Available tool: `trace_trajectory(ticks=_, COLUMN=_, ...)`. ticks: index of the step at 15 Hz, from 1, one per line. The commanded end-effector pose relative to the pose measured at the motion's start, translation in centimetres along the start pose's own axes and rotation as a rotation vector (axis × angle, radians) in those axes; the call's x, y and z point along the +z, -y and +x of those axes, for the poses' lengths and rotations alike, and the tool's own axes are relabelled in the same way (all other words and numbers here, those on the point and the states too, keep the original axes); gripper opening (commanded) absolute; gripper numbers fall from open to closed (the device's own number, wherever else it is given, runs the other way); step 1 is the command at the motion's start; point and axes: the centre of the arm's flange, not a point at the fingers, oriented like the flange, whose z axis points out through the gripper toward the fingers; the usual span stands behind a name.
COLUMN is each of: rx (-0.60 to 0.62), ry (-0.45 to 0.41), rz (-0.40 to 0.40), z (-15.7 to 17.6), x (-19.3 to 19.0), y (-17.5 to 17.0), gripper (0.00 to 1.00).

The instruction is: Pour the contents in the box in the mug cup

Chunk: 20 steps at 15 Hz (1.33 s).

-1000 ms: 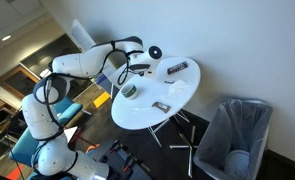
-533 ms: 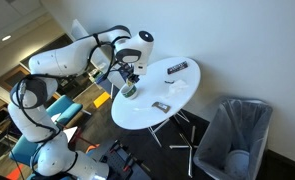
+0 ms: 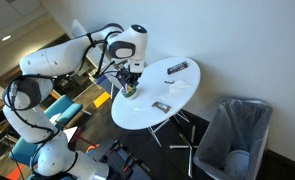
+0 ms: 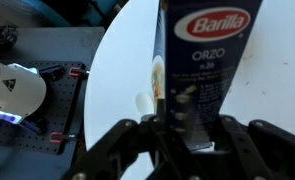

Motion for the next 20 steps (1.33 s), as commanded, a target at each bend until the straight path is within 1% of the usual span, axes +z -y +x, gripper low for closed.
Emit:
trace_trajectory(ticks=1, rx=-0.001, ry=-0.031, rz=-0.008, z=-0.5, x=0.8, y=0.5, gripper=0.13)
trace_trajectory(ticks=3, rx=-0.02, ry=-0.146, rz=0.007, z=-2.0, x=1.7, y=0.8, gripper=0.13)
trace_trajectory(ticks=6, rx=-0.086, ry=-0.318, rz=0.001, z=-4.0, x=2.4, y=1.3, gripper=0.13)
trace_trajectory(ticks=8, rx=-0.129, ry=-0.404, rz=-0.005, z=-5.2, x=3.1, y=1.9, gripper=0.13)
trace_trajectory(ticks=11, rx=-0.187, ry=-0.504, rz=-0.008, z=-6.9, x=4.0, y=2.3, gripper=0.13)
trace_trajectory(ticks=13, rx=-0.212, ry=-0.569, rz=0.008, z=-7.8, x=4.7, y=2.5, gripper=0.13)
trace_trajectory(ticks=20, rx=-0.274, ry=-0.724, rz=0.05, z=-11.3, x=6.8, y=2.7, gripper=0.13)
